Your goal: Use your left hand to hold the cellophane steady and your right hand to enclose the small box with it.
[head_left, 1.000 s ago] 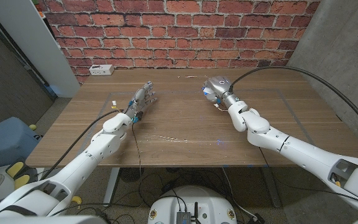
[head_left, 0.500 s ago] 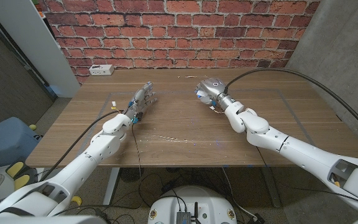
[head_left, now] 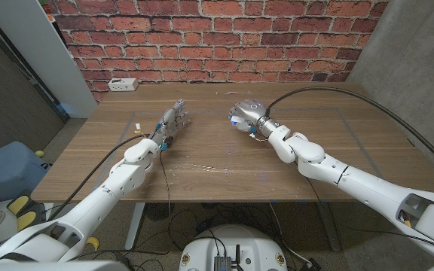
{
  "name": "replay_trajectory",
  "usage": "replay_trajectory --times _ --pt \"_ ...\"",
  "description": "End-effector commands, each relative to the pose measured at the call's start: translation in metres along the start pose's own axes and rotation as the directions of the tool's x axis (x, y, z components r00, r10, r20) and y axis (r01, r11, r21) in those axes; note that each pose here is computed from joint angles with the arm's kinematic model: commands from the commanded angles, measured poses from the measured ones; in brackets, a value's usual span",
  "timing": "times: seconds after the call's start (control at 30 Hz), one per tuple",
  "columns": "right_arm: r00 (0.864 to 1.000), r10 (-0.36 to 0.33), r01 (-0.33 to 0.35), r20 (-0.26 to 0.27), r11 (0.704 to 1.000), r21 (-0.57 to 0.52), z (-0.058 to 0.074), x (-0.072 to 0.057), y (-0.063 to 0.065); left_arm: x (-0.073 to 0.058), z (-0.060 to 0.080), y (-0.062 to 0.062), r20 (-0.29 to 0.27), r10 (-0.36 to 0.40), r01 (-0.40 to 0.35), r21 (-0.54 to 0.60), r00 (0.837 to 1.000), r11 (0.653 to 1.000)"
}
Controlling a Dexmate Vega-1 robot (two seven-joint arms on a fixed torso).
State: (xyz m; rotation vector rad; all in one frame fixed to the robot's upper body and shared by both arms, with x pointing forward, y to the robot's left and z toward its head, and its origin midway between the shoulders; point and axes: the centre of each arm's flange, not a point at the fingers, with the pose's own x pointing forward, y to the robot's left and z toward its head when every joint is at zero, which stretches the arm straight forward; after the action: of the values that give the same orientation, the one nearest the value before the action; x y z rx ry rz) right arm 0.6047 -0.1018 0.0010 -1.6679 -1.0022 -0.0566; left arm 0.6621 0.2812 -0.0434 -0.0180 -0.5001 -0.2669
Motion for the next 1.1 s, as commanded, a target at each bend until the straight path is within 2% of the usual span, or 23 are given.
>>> replay_trajectory --times 0.03,0.23,0.43,0.67,0.8,0.97,1.1 --pt "0.997 0.028 -0.029 0.069 0.999 0.013 0.017 -0.002 0.005 -0.004 -0.002 0.000 0.002 0.004 -0.004 -0.005 1.000 1.000" --pt "0.992 0.050 -0.053 0.112 0.998 0.017 0.026 -0.001 0.009 -0.006 -0.003 0.000 0.002 0.004 -0.004 -0.008 1.000 1.000" --pt "0.991 0.063 -0.068 0.122 0.997 0.039 0.028 -0.001 0.009 -0.009 -0.006 0.001 -0.002 0.011 -0.011 -0.012 1.000 1.000" --pt "0.980 0.132 -0.151 0.147 0.981 0.126 0.029 0.004 0.009 -0.010 -0.008 0.002 -0.003 0.013 -0.013 -0.017 1.000 1.000" --pt "0.970 0.198 -0.222 0.143 0.958 0.179 0.028 0.010 0.007 -0.011 -0.009 0.001 -0.005 0.014 -0.014 -0.021 1.000 1.000" --pt "0.941 0.305 -0.334 0.144 0.905 0.263 0.023 0.017 0.006 -0.011 -0.010 0.002 -0.007 0.015 -0.016 -0.024 1.000 1.000" --pt "0.920 0.360 -0.390 0.152 0.870 0.301 0.021 0.019 0.007 -0.011 -0.011 0.001 -0.007 0.014 -0.014 -0.024 1.000 1.000"
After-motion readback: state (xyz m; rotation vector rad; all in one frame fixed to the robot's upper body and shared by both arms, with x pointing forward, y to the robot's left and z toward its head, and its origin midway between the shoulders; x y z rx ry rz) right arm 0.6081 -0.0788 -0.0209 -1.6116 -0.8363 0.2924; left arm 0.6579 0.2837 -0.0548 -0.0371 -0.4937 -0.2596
